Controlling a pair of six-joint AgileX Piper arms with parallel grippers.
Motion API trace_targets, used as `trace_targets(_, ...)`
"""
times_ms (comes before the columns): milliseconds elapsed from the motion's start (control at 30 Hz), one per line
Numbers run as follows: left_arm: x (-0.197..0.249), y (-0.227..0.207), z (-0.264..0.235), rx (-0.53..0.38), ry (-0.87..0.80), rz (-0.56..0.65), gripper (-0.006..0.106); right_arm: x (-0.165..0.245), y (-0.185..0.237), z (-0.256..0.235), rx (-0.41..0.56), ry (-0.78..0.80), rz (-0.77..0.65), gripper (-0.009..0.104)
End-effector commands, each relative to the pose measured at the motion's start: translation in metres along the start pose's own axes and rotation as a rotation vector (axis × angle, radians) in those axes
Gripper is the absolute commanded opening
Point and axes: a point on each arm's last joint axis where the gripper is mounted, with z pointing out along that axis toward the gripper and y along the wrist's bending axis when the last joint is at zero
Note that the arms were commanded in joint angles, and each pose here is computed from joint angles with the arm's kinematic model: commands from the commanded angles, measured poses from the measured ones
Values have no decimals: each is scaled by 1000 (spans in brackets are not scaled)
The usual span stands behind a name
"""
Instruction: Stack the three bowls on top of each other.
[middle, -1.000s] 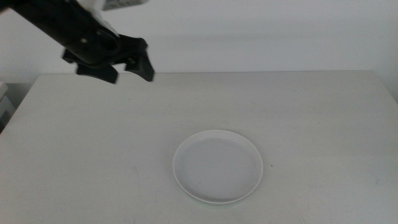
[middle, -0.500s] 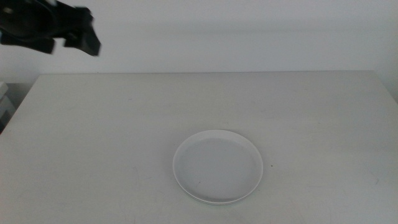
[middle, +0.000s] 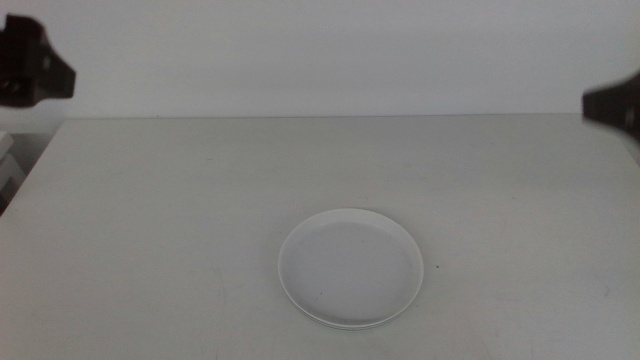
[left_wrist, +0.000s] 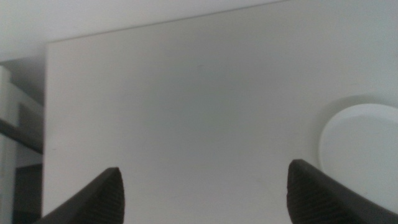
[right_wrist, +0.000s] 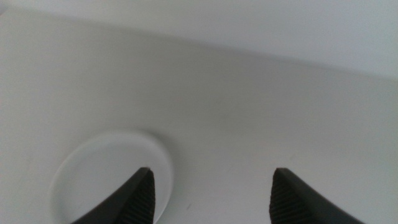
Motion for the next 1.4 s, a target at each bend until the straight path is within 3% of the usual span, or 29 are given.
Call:
trace_targets(0,0,2,-18,-21,-134,-6,88,-26,-10,-13,61,-136,1,46)
trace_targets(167,25,1,-25,-21,-268,-3,88,-17,-37,-18,192,-97,58,42)
trace_targets(267,45,-1,-25,-18,-345,2,88,-2,-42,-27,222,-161,63,42)
trace_targets(667,139,-7,-15,17,-643,-38,87,94,-36,-44,237,-420,-105,42)
trace_targets(867,158,-7,-7,11,-758,-42,87,127,-35,-40,236,-430,-107,42)
trace_targets(1367,168,-7,-3,9,-758,-43,87,143,-37,-30,232,-357,-94,42)
